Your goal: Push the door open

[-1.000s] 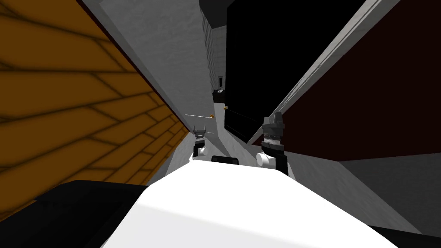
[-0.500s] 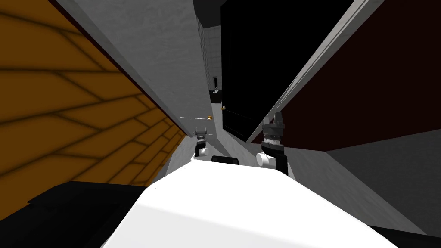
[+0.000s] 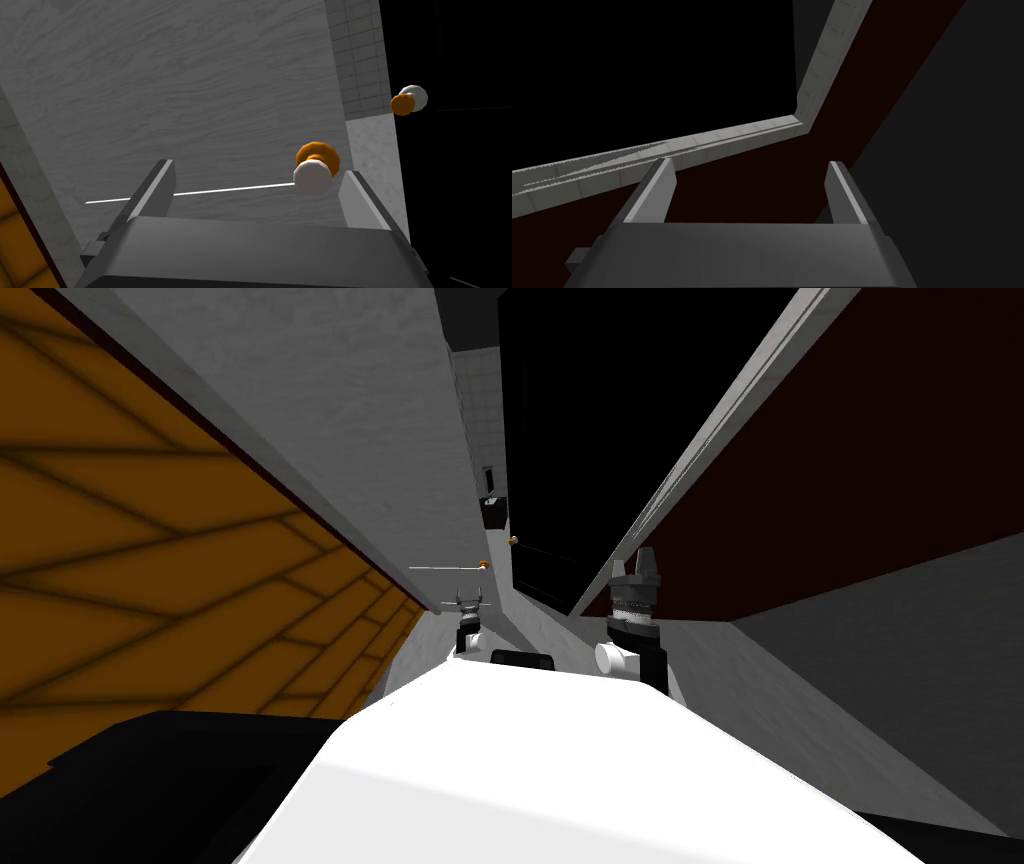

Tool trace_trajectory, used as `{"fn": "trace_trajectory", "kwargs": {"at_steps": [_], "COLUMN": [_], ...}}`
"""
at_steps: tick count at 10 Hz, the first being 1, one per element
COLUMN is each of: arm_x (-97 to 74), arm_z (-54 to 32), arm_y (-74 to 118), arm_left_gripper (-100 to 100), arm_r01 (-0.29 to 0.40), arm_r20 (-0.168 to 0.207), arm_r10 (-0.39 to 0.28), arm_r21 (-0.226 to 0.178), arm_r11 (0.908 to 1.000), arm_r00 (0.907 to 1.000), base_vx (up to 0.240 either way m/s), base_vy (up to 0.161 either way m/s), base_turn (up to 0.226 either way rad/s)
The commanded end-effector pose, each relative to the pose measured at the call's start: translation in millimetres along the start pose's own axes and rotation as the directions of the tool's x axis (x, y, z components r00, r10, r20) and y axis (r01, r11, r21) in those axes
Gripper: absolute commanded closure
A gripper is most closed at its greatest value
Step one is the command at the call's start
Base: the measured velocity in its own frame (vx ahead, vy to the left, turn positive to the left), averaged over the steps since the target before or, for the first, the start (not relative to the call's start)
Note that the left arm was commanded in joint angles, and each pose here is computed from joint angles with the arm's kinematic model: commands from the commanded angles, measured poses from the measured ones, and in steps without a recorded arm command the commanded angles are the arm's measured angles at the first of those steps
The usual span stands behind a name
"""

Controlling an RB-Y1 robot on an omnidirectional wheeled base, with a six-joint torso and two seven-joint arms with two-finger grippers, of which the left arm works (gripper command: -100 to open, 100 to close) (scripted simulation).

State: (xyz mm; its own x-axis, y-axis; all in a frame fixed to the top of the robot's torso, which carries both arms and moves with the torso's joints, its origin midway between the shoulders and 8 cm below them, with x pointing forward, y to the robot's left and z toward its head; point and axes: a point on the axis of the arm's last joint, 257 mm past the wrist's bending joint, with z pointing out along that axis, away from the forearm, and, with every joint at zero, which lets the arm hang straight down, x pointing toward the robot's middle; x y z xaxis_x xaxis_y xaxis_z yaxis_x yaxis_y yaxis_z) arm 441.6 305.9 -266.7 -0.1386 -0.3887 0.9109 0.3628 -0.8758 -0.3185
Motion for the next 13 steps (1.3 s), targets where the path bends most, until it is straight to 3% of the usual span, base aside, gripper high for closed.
{"fn": "trace_trajectory", "kwargs": {"at_steps": [1,6,10,13], "arm_x": [-9.2,-39.8,-52.8,-71.5], "arm_z": [-3.4,-14.8,-20.8,-30.9], "arm_y": [3.8,17.7,24.0,33.8], "arm_left_gripper": [-100,-100,-100,-100], "arm_r01": [0.029,0.118,0.156,0.212], "arm_r20": [0.021,0.095,0.127,0.175], "arm_r10": [-0.029,-0.118,-0.156,-0.213], "arm_r21": [-0.001,0.004,0.011,0.026], "arm_r11": [0.9996,0.993,0.9877,0.977], "arm_r00": [0.9994,0.9885,0.9795,0.9612], "base_vx": [0.047,0.029,0.018,0.024], "base_vy": [0.096,0.115,0.071,0.128], "base_turn": [-0.157,-0.195,-0.098,-0.185]}}
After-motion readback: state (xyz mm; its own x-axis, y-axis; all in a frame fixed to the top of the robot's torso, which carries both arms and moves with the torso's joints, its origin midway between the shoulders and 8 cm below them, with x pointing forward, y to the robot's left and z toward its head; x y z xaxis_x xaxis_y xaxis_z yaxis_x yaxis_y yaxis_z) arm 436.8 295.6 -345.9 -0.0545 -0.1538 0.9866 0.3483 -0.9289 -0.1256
